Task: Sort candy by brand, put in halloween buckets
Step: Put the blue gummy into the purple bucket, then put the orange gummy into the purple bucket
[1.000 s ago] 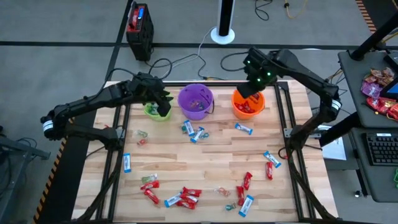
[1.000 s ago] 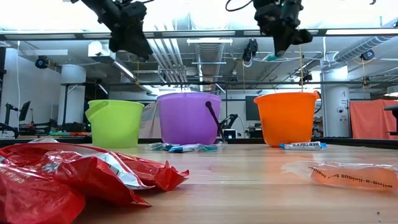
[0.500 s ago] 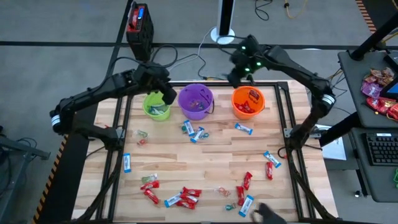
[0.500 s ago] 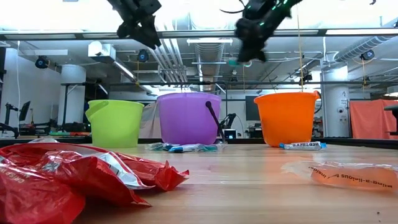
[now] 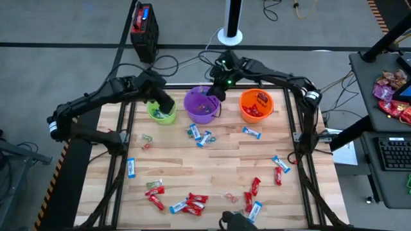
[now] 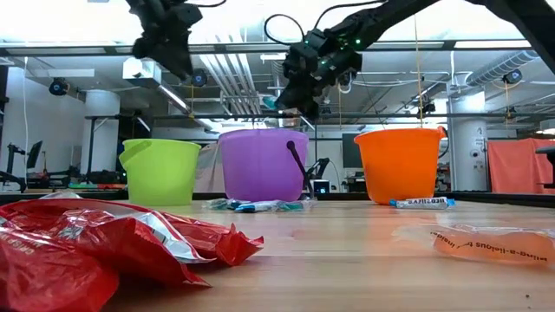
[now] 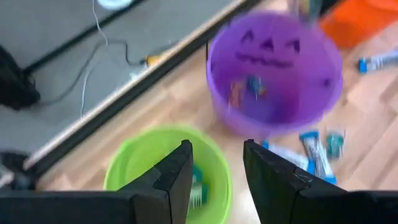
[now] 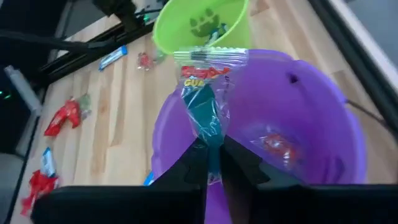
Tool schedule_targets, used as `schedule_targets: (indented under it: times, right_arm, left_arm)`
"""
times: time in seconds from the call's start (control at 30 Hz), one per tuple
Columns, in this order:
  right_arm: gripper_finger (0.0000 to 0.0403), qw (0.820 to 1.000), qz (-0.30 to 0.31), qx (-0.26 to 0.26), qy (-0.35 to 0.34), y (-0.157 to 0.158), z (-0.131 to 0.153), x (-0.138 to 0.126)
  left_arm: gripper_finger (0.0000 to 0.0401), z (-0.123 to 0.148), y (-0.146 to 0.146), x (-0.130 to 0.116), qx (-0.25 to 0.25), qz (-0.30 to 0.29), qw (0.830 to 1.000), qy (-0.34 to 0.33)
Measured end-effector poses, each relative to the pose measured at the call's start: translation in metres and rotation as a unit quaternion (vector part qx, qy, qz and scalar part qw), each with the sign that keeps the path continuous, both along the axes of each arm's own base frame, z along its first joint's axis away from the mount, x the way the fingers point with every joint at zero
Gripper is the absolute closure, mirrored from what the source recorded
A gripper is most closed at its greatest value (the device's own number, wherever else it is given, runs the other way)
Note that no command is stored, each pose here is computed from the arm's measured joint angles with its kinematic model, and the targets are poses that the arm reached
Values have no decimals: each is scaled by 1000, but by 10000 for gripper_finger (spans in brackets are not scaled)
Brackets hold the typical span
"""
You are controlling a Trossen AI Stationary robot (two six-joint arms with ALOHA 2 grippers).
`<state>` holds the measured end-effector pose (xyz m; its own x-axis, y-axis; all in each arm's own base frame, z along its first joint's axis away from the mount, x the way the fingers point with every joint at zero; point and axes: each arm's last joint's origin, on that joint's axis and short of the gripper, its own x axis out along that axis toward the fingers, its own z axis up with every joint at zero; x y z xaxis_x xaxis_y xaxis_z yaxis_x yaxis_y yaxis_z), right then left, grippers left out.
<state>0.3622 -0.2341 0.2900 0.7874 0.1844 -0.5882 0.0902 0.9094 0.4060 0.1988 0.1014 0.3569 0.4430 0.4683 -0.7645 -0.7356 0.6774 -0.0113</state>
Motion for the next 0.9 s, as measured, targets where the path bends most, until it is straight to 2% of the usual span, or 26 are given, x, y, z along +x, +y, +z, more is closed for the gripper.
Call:
schedule_targets:
  times: [0.13,0.27,0.5,0.6,0.77,0.9]
  right_arm:
    - [321,999,-31,-20,27,1,0,-2]
    - [278,999,-35,-16,35,2,0,-2]
    - [237,996,-76,-13,54,2,2,-4]
    - [229,995,-92,-21,42,4,15,-9]
    - [228,993,-109,-37,29,8,31,-14]
    - [227,992,-117,-34,23,12,38,-17]
  left_arm:
    - [275,-1,-9,-17,-47,9,998,30]
    - [275,-2,-17,-31,-72,27,995,55]
    - [275,-7,-28,-45,-105,56,991,64]
    - [273,-21,-33,-48,-137,81,985,65]
    - [256,-58,-39,-49,-191,127,968,103]
    - [236,-87,-52,-47,-239,108,954,148]
